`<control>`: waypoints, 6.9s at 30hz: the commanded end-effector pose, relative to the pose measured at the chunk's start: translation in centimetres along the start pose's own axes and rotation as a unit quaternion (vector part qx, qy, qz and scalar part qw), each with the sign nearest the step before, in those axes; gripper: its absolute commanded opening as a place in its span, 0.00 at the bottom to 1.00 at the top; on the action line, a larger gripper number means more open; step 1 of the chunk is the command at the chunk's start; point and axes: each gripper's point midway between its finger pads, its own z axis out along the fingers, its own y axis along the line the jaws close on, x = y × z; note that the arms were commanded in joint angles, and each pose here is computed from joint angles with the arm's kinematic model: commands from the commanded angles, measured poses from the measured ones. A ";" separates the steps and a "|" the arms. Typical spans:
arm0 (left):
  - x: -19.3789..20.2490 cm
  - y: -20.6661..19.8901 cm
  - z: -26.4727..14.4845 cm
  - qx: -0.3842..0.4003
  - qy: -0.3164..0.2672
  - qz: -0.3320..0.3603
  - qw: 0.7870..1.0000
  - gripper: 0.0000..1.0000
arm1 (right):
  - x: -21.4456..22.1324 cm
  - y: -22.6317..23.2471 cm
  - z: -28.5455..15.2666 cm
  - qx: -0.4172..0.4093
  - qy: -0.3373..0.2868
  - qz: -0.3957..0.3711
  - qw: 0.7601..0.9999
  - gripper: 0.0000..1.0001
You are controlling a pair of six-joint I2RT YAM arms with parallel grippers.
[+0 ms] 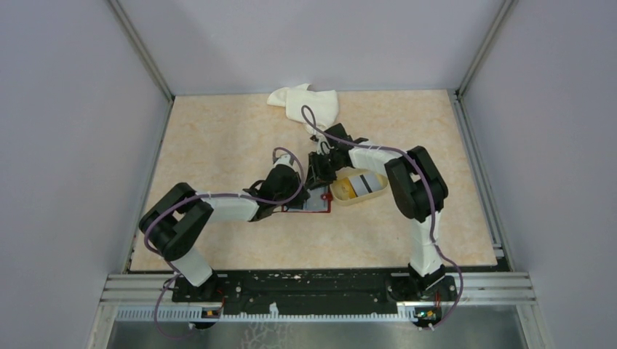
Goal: Put the credit cards into the card holder
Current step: Insert the credit card into the card holder, then turn over the card slot in the card holder.
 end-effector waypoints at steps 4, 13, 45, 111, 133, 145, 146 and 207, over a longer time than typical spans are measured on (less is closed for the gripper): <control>-0.6 -0.2 -1.1 0.007 0.000 0.022 1.000 0.27 | -2.3 0.9 -3.7 0.017 -0.047 -0.038 0.998 0.30; -2.4 -4.4 -4.8 0.124 -0.030 0.061 0.990 0.30 | -3.8 3.6 -7.5 0.008 -0.090 -0.138 0.986 0.29; -1.3 4.1 -10.0 0.068 -0.139 0.041 0.987 0.76 | 1.5 2.8 -8.0 0.051 -0.062 -0.514 0.854 0.17; -1.4 2.9 -5.1 0.086 -0.015 0.016 0.996 0.52 | 3.2 -2.6 -2.9 0.065 0.026 -0.307 0.949 0.04; 0.2 3.8 -3.4 0.057 0.048 0.029 0.997 0.61 | 3.7 -2.6 -2.6 0.056 0.038 -0.305 0.950 0.03; -0.8 4.6 -4.2 0.029 0.032 0.039 0.998 0.65 | 3.8 -2.6 -2.4 0.053 0.042 -0.304 0.950 0.03; -0.8 4.6 -4.2 0.029 0.032 0.041 0.998 0.65 | 3.8 -2.6 -2.4 0.053 0.042 -0.304 0.950 0.03; -2.2 -2.0 -7.0 0.202 0.016 -0.003 0.979 0.54 | 3.7 2.7 -5.3 -0.065 0.014 -0.324 0.944 0.23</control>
